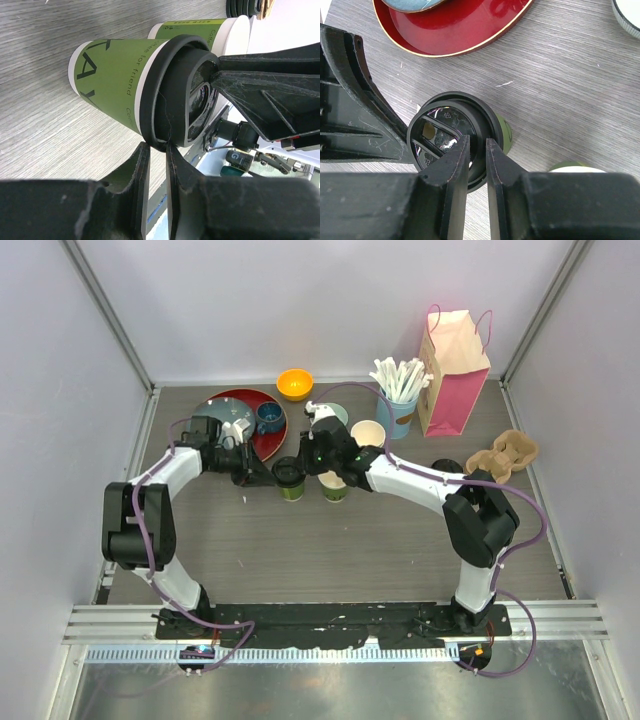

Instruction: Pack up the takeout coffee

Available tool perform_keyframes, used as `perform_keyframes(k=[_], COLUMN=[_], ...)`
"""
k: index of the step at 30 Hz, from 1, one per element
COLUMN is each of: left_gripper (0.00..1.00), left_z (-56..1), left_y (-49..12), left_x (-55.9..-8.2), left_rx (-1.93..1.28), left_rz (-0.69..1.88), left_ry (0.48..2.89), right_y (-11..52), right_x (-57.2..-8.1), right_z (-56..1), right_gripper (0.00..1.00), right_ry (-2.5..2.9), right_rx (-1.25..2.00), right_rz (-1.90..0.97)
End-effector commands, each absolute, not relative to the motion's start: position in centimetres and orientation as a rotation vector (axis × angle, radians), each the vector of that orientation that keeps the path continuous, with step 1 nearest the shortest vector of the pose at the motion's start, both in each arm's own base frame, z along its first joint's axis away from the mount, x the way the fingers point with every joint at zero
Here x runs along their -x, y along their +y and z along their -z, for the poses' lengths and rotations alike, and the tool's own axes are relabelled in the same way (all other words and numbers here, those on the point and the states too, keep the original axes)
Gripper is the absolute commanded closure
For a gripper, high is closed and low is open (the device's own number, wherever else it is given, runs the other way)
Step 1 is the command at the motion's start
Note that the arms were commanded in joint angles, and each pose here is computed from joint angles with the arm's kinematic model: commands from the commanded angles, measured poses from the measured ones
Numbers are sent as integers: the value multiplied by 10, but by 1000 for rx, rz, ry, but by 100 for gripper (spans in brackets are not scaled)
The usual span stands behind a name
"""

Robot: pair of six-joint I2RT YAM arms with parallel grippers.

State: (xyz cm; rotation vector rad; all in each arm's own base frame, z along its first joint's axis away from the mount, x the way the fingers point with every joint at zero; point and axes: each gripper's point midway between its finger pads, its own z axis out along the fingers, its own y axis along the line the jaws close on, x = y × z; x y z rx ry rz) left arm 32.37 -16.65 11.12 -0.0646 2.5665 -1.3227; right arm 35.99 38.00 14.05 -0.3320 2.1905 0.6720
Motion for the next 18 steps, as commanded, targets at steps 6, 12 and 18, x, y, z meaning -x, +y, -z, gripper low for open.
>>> perform_keyframes(k=[6,12,18], left_gripper=[73,64,60], left_z=[-115,-144,-153], left_y=[-140,-134,-134], left_x=[-355,-365,-364], left_rx=[-36,-63,-82], left_rz=[957,925,927], left_ry=[2499,2428,2413], right_y=[396,399,404], right_x=[-338,-344,-348], right_z=[-140,-147,-171], right_gripper=[75,74,68], right_ry=[2223,2206,2154], right_rx=[493,519,581], right_rz=[-730,-716,-708])
